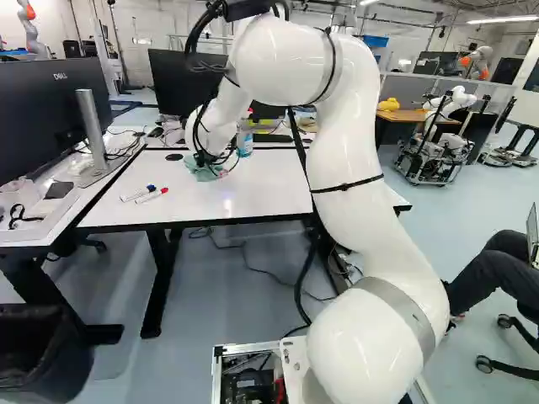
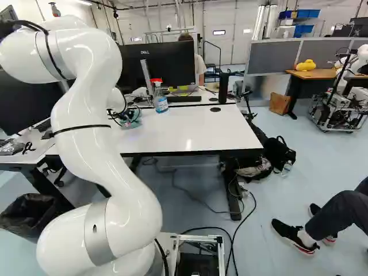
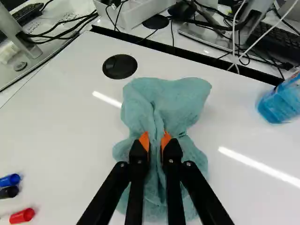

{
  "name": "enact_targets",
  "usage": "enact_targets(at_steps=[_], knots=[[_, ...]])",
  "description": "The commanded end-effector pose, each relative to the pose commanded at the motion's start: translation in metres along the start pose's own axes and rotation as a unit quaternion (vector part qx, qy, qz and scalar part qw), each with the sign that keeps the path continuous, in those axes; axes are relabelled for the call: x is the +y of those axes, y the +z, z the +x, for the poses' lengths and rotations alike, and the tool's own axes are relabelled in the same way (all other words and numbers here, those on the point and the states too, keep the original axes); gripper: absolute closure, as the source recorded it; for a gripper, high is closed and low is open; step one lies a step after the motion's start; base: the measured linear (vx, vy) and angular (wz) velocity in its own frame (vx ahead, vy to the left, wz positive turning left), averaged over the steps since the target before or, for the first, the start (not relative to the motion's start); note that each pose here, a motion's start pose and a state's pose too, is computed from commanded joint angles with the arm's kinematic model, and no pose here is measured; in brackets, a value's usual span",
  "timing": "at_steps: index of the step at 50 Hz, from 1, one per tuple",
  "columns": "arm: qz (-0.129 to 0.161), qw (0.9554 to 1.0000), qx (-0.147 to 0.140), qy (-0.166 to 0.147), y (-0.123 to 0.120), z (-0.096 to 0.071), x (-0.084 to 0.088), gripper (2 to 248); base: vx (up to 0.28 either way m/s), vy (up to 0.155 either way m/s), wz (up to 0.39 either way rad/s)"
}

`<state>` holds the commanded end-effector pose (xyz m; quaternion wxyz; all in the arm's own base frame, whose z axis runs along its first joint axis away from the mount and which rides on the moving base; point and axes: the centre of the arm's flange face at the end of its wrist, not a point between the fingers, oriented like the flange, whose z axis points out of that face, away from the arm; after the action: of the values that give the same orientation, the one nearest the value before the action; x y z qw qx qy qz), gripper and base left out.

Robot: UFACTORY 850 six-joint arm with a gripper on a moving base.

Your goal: Clean the table with the green towel

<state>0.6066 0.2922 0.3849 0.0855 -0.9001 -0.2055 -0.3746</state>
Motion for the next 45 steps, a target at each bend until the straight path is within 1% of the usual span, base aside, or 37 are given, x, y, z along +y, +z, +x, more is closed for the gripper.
enact_targets(at_steps=[11, 27, 37, 45], knots=[[-0.006, 0.9999, -0.007, 0.006, -0.014, -0.011, 0.011, 202, 0.0, 0.0, 0.0], [-0.02, 0.9995, -0.013, 0.02, -0.025, -0.02, 0.036, 202, 0.0, 0.0, 0.0], [-0.029, 0.999, -0.014, 0.03, -0.027, -0.022, 0.053, 202, 0.0, 0.0, 0.0], [-0.036, 0.9986, -0.011, 0.036, -0.024, -0.019, 0.065, 202, 0.0, 0.0, 0.0]])
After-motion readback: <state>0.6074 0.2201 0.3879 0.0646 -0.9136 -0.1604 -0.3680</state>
